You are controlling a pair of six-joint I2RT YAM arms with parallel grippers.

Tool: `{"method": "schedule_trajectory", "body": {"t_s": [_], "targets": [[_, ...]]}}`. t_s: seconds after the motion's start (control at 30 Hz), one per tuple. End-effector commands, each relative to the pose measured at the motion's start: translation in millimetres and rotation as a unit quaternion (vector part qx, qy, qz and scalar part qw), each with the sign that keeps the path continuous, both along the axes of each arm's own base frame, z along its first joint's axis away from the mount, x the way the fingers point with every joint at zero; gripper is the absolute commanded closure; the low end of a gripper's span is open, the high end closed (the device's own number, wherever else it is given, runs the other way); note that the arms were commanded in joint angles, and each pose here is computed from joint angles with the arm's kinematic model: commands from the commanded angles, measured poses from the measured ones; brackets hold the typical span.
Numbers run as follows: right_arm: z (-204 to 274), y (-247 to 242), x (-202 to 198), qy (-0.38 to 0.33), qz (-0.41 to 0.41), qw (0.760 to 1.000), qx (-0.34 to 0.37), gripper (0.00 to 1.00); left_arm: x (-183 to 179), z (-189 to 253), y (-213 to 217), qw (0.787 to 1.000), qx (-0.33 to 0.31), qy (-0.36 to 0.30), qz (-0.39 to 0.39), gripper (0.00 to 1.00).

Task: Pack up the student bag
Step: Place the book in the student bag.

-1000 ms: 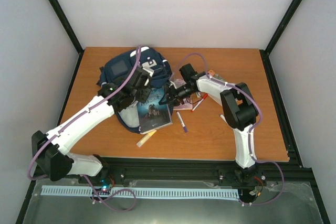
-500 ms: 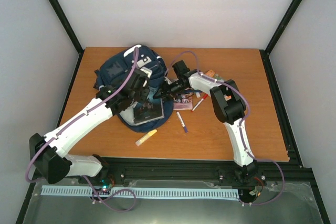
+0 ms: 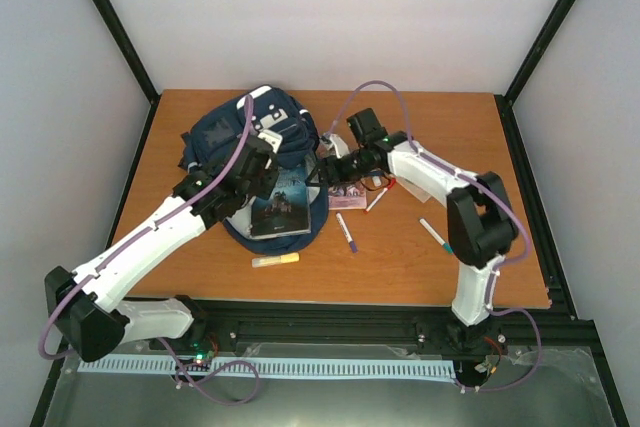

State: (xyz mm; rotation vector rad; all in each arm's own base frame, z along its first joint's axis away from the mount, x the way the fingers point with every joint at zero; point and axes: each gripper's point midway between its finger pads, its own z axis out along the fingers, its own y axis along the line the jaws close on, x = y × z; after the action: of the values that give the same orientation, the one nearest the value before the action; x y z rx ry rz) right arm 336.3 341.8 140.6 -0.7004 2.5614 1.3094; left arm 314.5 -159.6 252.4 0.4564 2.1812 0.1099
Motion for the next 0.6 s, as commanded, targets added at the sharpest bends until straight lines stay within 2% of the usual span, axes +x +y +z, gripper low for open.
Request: {"method": "schedule_trajectory", "body": {"t_s": [0.0, 0.1, 0.23, 0.37, 0.57], "targets": [[18.0, -11.9, -10.5, -0.121, 0.014, 0.992, -0.028, 0.39, 8.9, 51.2, -0.2, 0.995, -0.049, -0.088, 0.013, 0.99], [22.7, -11.8, -33.2, -0.194, 0.054, 0.978, -0.049, 0.46, 9.2, 51.7, 1.9, 0.995, -0.050, -0.089, 0.021, 0.99], [14.2, -6.2, -63.2, -0.303, 0.135, 0.938, -0.102, 0.56, 9.9, 51.2, 4.6, 0.994, -0.054, -0.088, 0.032, 0.99], [4.5, 0.0, -79.1, -0.397, 0.201, 0.882, -0.156, 0.60, 9.1, 53.1, 6.8, 0.993, -0.065, -0.089, 0.039, 0.99], [-12.0, 9.4, -95.8, -0.495, 0.298, 0.791, -0.200, 0.56, 9.8, 53.0, 8.6, 0.992, -0.073, -0.088, 0.044, 0.99]]}}
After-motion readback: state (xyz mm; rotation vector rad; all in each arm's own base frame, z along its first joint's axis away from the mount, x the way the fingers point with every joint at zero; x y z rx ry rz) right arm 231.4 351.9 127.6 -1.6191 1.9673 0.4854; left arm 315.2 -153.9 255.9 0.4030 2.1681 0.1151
